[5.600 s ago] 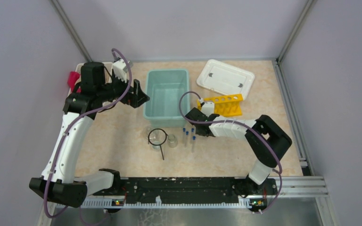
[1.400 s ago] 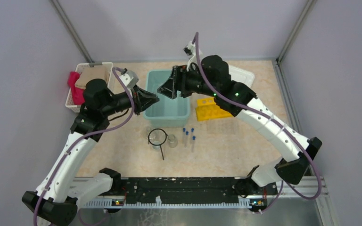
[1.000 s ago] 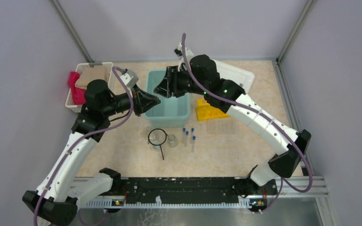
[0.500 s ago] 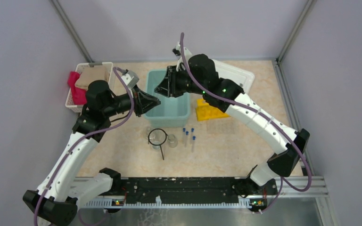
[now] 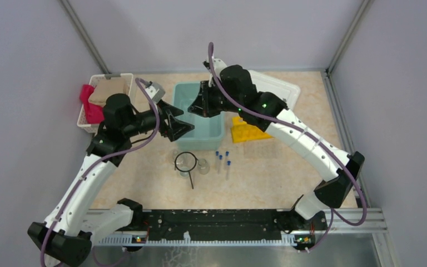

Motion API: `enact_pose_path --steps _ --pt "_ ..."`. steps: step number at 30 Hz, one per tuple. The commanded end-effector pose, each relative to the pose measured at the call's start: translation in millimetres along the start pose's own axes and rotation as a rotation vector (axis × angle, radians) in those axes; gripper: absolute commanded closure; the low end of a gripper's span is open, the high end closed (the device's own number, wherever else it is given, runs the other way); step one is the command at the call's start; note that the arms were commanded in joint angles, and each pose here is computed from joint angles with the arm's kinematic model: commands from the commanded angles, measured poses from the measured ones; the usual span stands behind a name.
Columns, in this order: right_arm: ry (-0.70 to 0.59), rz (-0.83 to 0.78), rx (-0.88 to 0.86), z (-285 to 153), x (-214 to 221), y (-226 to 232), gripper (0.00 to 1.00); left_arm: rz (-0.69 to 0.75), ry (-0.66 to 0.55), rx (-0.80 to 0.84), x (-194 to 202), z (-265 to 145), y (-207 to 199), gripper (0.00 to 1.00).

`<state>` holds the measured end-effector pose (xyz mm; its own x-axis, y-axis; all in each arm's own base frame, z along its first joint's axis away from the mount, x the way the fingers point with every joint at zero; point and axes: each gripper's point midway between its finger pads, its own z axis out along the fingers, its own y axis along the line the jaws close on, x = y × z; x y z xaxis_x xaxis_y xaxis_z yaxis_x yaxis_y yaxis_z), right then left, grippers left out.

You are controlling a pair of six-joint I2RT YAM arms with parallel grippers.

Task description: Organize the chemistry lab equipment

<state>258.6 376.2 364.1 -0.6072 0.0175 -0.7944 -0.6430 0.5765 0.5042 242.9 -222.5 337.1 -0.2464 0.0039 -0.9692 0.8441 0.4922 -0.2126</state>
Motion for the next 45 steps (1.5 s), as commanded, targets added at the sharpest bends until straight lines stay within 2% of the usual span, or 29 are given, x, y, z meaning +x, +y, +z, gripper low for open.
enact_pose_path --steps 1,9,12,16,21,29,45 --pt "-0.063 -0.062 0.179 -36 -18 -29 1.00 -0.014 0.016 -0.021 -7 1 3 0.02" --pt "-0.117 -0.030 0.627 -104 11 -151 1.00 -0.037 0.076 -0.081 -8 1 13 0.01" --pt "-0.132 -0.039 0.786 -123 26 -186 1.00 -0.066 0.135 -0.121 -2 0 22 0.01" --pt "-0.146 -0.029 0.923 -132 44 -223 1.00 -0.123 0.201 -0.157 -1 0 34 0.01" --pt "-0.205 -0.040 1.067 -137 53 -259 1.00 -0.172 0.217 -0.200 -1 -8 53 0.01" --pt "-0.276 -0.054 1.158 -134 57 -290 1.00 -0.245 0.177 -0.269 -11 -37 91 0.01" --pt "-0.279 0.004 1.216 -113 75 -330 1.00 -0.259 0.167 -0.331 -10 -53 108 0.01"
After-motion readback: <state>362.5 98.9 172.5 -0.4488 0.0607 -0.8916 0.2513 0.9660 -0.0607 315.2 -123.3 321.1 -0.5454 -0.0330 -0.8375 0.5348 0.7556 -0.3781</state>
